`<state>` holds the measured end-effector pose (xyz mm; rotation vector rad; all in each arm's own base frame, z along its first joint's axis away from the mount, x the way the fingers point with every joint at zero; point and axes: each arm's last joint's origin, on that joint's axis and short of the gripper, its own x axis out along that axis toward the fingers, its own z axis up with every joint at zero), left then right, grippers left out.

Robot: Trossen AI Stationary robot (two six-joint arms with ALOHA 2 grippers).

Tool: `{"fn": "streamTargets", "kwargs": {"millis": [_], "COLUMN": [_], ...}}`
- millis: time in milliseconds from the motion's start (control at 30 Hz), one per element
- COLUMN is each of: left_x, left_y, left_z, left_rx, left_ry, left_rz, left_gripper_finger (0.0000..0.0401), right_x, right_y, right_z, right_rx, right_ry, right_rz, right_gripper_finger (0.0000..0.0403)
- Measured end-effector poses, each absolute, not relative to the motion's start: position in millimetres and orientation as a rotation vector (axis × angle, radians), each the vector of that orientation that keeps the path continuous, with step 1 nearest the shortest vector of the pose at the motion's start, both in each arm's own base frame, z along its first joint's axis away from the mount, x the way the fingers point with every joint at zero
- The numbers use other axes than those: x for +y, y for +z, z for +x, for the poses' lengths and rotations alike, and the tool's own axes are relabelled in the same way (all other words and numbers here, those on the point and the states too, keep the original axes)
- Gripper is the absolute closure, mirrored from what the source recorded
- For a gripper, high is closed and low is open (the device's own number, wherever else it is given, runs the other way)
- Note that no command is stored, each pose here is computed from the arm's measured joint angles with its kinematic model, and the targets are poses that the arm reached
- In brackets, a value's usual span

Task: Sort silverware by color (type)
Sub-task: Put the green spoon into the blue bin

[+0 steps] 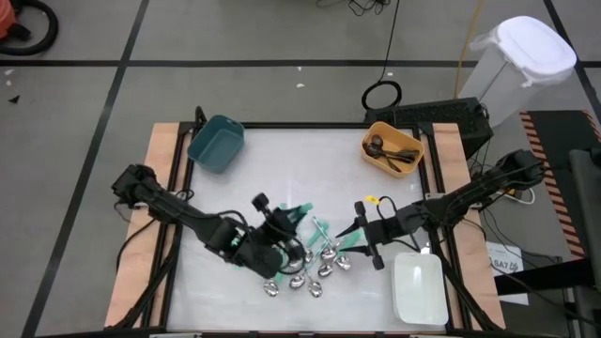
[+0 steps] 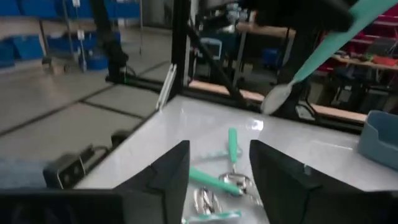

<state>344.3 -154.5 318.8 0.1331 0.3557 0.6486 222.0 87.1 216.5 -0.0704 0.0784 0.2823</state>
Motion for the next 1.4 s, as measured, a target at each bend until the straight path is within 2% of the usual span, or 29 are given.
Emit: {"fn": "streamTargets", "kwargs": {"millis": [233,400,833,1000,1100,1400], "left_x": [-177,-183,-183,-181,-181,-187], "left_y": [307,306,305,292,294,298], "left_z": [382,395,405,416,416,413], "left_rx": [0.204,0.110,0.036,0.015,0.003,-0.021], "left_ry": [0.561,0.515,0.420,0.427,0.427,0.413], "left_rz": [0.168,0.155,0.094,0.131,0.137,0.160], "left_gripper_finger": [0.0338,0.0338,0.0338,0.0331,0.0328,0.0325], "right_x": [89,89,89,91,92,92], "right_y": [216,210,203,200,198,198], "right_z": [228,236,246,249,250,250], "right_rx": [0.025,0.000,-0.066,-0.097,-0.096,-0.097], "right_ry": [0.279,0.237,0.260,0.279,0.281,0.283], "right_rz": [-0.046,-0.043,-0.031,-0.025,-0.025,-0.044], "right_gripper_finger": [0.0177,0.0144,0.0137,0.0149,0.0170,0.0303]}}
